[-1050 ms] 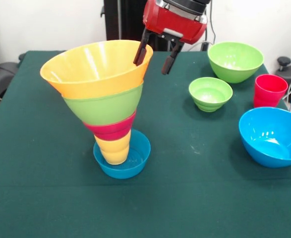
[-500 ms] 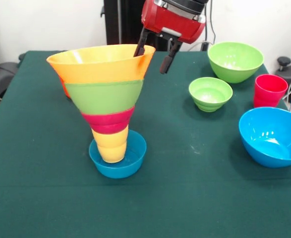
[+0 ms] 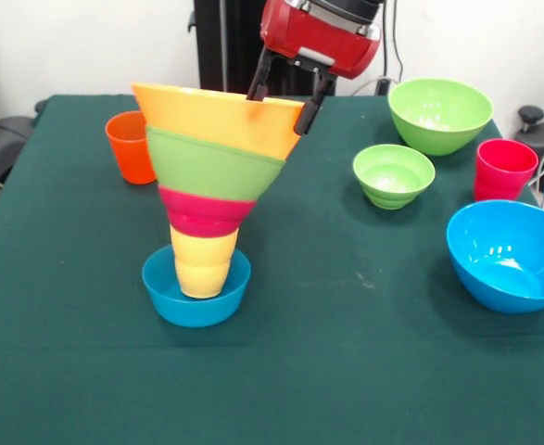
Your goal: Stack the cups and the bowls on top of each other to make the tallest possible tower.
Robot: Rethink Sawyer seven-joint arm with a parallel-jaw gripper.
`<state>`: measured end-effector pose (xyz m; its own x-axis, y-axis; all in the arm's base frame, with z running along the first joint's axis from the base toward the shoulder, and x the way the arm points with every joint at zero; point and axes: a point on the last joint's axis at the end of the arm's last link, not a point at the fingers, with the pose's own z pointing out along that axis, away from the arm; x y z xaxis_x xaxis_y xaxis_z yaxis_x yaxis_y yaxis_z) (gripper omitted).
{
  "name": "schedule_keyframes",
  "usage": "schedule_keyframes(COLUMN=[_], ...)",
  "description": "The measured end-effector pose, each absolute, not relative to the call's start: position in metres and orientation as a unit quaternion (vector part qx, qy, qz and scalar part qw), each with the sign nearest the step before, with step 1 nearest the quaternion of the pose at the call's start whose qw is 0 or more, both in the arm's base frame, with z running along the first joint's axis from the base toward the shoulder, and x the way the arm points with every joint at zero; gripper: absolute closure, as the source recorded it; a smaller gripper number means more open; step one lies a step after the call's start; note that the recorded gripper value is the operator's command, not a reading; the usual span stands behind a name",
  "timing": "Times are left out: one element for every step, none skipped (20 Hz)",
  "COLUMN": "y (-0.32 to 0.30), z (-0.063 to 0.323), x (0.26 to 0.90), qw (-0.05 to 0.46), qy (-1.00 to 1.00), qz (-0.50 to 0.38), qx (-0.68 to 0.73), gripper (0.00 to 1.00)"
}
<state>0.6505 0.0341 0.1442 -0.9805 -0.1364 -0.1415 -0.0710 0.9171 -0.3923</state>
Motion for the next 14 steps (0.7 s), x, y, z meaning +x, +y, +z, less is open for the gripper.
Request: schedule_keyframes(y=[0.033,0.033,0.032,0.032,0.031,0.03,0.03,0.029,0.028,0.027,0.024,0.022,0.019,0.016], z=[0.145,0.145,0.145,0.145,0.145,0.145,0.145,0.145,0.145,0.145,0.145,0.145,0.145,0.145], x=[0.65,0.65,0.65,0.65,0.65,0.65,0.65,0.65,0.65,0.65,0.65,0.651,0.651,0.651], qw=[0.083,0.083,0.083,0.083,0.083,0.083,0.083,0.082,0.082,0.082,0.082,0.082,0.082,0.083], qy=[0.975,0.975,0.975,0.975,0.975,0.975,0.975,0.975,0.975,0.975,0.975,0.976,0.976,0.976], qz=[-0.197,-0.198,-0.198,-0.198,-0.199,-0.199,-0.199,-0.199,-0.199,-0.199,-0.199,-0.199,-0.199,-0.199], qx=[-0.053,-0.052,-0.052,-0.052,-0.051,-0.051,-0.05,-0.05,-0.049,-0.048,-0.046,-0.044,-0.042,-0.041], gripper=[0.0,0.0,0.0,0.0,0.0,0.0,0.0,0.0,0.0,0.0,0.0,0.0,0.0,0.0])
